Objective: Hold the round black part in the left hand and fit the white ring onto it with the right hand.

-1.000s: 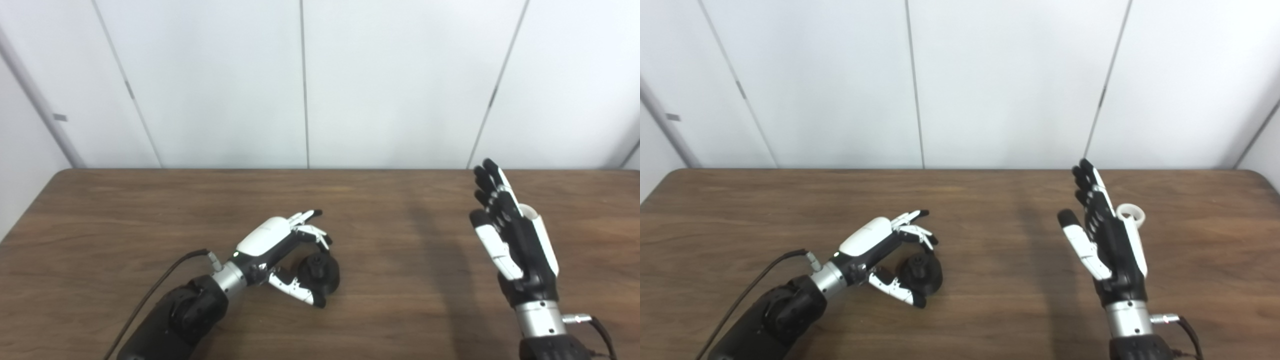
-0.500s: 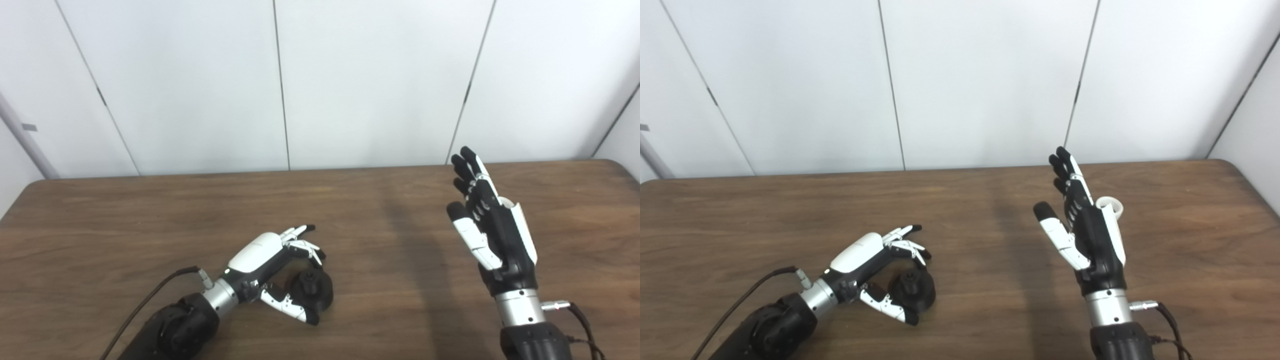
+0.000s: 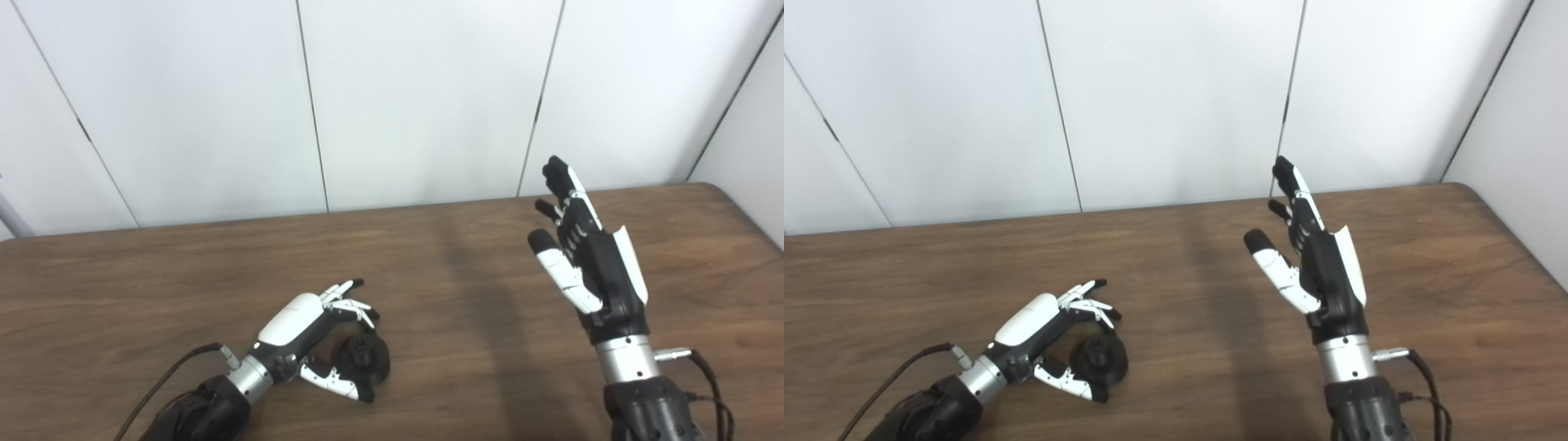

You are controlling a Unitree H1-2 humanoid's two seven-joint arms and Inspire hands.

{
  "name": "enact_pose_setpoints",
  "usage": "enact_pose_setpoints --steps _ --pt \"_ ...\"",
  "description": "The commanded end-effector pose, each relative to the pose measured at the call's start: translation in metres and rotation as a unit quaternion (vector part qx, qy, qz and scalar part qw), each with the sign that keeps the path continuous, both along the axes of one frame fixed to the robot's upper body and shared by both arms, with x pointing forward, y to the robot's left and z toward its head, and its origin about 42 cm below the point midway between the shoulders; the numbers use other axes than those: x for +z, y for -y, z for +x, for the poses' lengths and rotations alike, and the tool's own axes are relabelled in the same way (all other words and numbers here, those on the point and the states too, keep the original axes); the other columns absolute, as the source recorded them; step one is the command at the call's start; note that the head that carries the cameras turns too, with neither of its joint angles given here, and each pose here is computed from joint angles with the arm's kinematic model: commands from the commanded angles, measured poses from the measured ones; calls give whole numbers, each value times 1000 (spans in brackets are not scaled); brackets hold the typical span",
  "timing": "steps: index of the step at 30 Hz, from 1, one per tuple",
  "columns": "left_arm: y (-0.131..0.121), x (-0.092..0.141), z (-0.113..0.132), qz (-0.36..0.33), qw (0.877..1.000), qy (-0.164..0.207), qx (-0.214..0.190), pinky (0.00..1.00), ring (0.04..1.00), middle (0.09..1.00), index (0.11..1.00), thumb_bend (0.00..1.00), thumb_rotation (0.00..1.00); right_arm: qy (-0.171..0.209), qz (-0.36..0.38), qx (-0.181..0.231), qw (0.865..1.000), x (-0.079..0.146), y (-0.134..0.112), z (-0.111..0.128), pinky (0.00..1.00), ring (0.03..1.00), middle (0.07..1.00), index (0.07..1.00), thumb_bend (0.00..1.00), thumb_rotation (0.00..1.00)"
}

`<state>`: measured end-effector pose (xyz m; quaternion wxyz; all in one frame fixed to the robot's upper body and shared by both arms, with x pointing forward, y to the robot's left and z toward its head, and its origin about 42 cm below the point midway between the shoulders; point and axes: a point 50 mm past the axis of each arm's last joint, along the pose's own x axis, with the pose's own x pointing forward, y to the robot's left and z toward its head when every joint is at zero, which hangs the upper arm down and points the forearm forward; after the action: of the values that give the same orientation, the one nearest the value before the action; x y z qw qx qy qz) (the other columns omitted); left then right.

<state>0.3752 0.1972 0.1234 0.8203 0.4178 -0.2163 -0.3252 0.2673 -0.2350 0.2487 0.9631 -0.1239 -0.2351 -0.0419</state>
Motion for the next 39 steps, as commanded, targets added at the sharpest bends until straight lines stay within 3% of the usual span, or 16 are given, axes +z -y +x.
enact_pose_setpoints --steps 1,8,11,17,20,25,32,39 --pt "-3 10 9 12 1000 19 -9 1000 1000 770 481 524 61 46 -14 -2 999 26 1 1 867 965 947 950 479 714" --pt "-5 5 13 19 1000 15 -7 1000 999 766 481 524 59 67 -56 -25 996 50 18 1 849 940 925 924 525 722" --pt "-7 5 15 24 1000 14 -8 1000 1000 767 481 524 60 65 -90 -41 993 57 27 0 802 921 923 913 485 725" --pt "-10 5 17 27 999 13 -9 1000 1000 772 481 524 62 45 -140 -69 987 61 47 4 851 919 926 885 540 575" --pt "-12 4 16 28 999 12 -9 1000 1000 776 481 524 62 37 -157 -88 983 61 57 11 865 920 909 860 588 411" --pt "-14 3 15 28 1000 6 -8 1000 1000 776 481 524 61 27 -228 -134 964 62 79 26 834 900 890 844 644 361" --pt "-16 1 17 23 1000 4 -1 1000 1000 776 481 524 60 -20 -317 -176 932 66 114 42 838 915 889 843 699 328" --pt "-20 1 16 27 1000 4 0 1000 1000 781 481 524 61 -44 -348 -188 917 63 131 57 839 927 877 807 743 241"
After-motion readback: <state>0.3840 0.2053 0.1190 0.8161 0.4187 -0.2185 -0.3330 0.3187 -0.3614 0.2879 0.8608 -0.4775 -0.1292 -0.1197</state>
